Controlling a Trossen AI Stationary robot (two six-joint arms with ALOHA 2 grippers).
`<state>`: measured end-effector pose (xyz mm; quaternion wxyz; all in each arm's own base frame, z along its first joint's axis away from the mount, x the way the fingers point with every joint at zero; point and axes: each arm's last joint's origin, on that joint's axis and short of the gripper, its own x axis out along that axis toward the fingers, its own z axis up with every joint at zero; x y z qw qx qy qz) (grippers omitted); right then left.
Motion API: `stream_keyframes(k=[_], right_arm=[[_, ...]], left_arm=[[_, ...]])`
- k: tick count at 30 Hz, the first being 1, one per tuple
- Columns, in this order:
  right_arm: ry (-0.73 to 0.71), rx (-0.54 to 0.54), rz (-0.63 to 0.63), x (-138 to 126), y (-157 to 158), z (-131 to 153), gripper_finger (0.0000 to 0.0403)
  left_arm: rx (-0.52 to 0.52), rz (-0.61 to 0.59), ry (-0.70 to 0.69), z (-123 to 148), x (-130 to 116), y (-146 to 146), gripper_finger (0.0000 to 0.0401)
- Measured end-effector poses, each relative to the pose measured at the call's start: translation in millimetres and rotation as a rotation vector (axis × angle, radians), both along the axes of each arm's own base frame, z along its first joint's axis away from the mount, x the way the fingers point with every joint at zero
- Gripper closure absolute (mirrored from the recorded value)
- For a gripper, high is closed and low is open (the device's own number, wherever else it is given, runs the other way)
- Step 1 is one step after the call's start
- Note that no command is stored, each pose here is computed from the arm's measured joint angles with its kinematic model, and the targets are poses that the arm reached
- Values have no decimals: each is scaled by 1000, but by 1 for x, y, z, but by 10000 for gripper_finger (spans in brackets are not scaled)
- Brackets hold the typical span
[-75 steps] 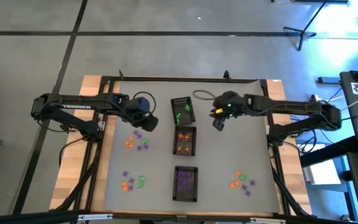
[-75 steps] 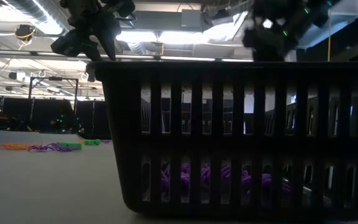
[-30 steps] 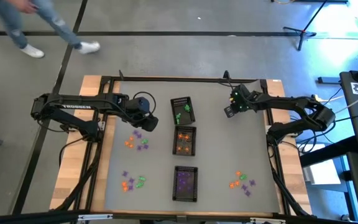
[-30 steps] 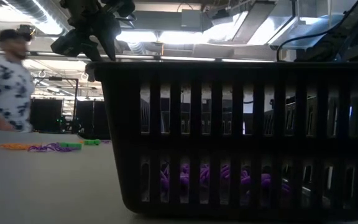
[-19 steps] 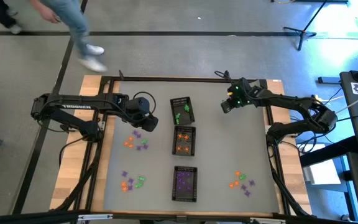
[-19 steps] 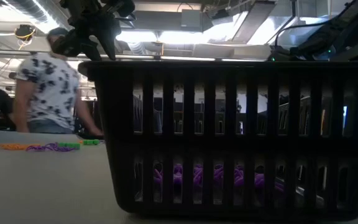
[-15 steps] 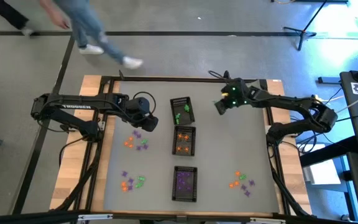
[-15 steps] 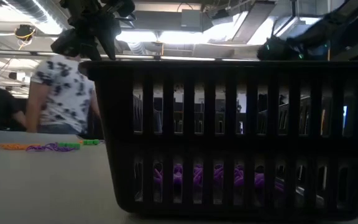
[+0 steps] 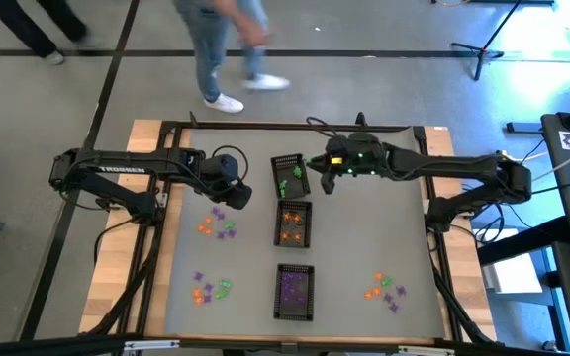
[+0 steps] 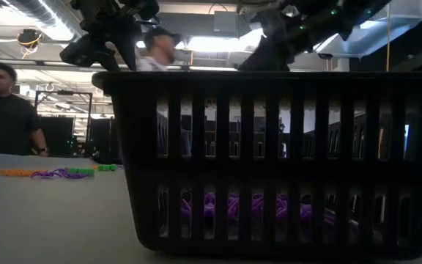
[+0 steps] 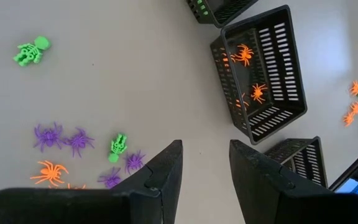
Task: Sort Halloween decoration
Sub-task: Put the green skeleton toy into the top black bin, then put the orange spider toy into the middle black bin
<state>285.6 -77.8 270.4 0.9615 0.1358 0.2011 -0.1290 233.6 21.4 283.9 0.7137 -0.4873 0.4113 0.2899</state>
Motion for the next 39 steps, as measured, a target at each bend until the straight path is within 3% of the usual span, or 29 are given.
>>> stream_keyframes(k=[9, 16, 22, 26, 33, 39], right_arm=[[102, 11, -24, 36, -10, -26, 356], [119, 19, -4, 49, -13, -32, 280], [80, 19, 99, 47, -10, -13, 226], [51, 50, 173, 39, 3, 2, 224], [32, -39, 201, 22, 28, 26, 245], [16, -64, 180, -2, 36, 22, 258]], left_arm=[[0, 0, 0, 0, 0, 0, 277], [0, 0, 0, 0, 0, 0, 277], [0, 0, -1, 0, 0, 0, 277], [0, 0, 0, 0, 0, 0, 277], [0, 0, 0, 0, 0, 0, 277], [0, 0, 0, 0, 0, 0, 277]])
